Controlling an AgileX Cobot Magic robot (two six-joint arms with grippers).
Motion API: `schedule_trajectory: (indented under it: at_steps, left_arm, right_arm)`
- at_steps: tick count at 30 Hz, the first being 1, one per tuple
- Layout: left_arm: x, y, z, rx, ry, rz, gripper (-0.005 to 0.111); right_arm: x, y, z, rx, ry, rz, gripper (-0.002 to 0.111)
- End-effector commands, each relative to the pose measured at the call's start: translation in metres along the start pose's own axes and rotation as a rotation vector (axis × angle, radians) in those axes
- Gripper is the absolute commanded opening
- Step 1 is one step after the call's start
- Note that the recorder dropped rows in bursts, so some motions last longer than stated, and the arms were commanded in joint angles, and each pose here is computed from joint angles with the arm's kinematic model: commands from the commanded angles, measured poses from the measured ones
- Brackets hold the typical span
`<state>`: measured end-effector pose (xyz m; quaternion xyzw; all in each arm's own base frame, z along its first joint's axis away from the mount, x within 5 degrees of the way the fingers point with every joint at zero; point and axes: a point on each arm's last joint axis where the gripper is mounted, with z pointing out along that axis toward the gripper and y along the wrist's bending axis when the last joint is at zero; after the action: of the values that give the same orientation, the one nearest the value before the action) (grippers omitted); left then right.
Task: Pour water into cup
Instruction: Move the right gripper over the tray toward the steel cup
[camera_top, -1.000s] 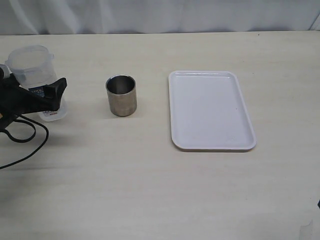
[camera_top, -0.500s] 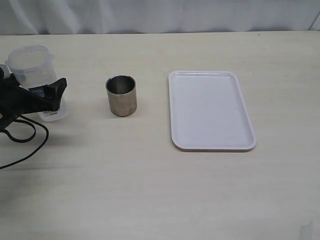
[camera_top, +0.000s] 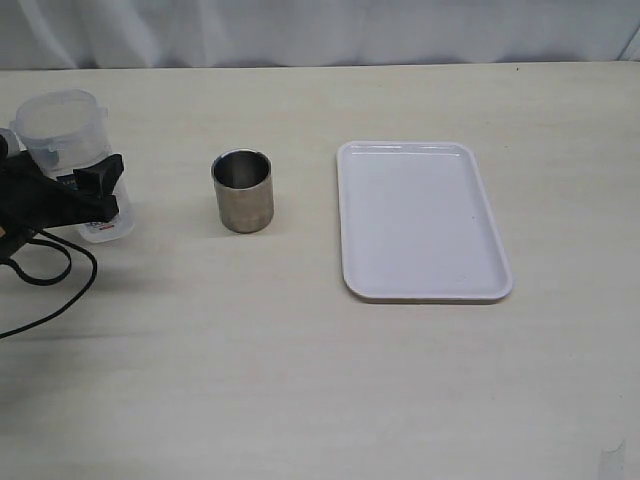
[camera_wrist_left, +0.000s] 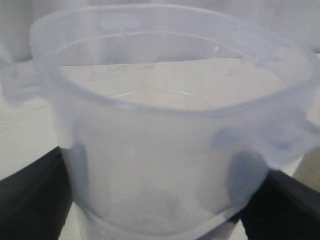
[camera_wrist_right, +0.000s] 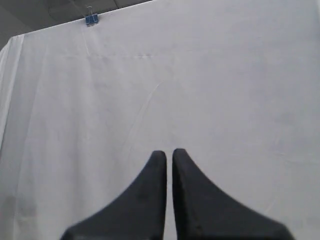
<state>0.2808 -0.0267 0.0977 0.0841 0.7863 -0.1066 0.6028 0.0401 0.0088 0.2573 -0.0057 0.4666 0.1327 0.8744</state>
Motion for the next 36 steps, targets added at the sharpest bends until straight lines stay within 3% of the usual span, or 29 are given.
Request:
schedule_trajectory:
  at_steps: [1,2,6,8,11,13,16,18,19,28,36]
  left_arm:
    - [-0.001,0.000,0.001,0.001,-0.011,-0.006,0.007]
    - [-0.001,0.000,0.001,0.001,-0.011,-0.006,0.000]
    - [-0.001,0.000,0.001,-0.001,-0.012,-0.007,0.000]
    - [-0.001,0.000,0.001,-0.001,-0.012,-0.007,0.000]
    - [-0.001,0.000,0.001,-0.001,-0.012,-0.007,0.000]
    - [-0.001,0.000,0.001,-0.001,-0.012,-0.007,0.000]
    - [-0.001,0.000,0.001,-0.001,-0.012,-0.007,0.000]
    - [-0.001,0.000,0.001,-0.001,-0.012,-0.007,0.000]
    - [-0.001,0.000,0.001,-0.001,-0.012,-0.007,0.000]
    - [-0.001,0.000,0.001,-0.001,-0.012,-0.007,0.000]
    - [-0.001,0.000,0.001,-0.001,-0.012,-0.007,0.000]
  right_arm:
    - [-0.002,0.003,-0.001,-0.030,-0.026,0.001,0.004]
    - [-0.005,0.004,-0.001,-0.046,-0.056,-0.012,0.004]
    - [-0.024,0.012,0.003,-0.113,-0.193,-0.044,0.005]
    - [-0.034,0.014,0.018,-0.108,-0.121,-0.085,0.008]
    - [-0.035,0.016,0.047,-0.128,0.037,-0.149,0.024]
    - [-0.026,0.019,0.067,-0.190,0.136,-0.175,0.045]
    - [-0.003,0.024,0.093,-0.300,0.300,-0.188,0.087]
    - [0.016,0.025,0.110,-0.352,0.385,-0.150,0.106]
    - [0.023,0.025,0.117,-0.375,0.396,-0.141,0.110]
    - [0.116,0.016,0.164,-0.439,0.624,0.076,0.109]
    - [0.214,0.018,0.181,-0.745,0.786,0.142,0.109]
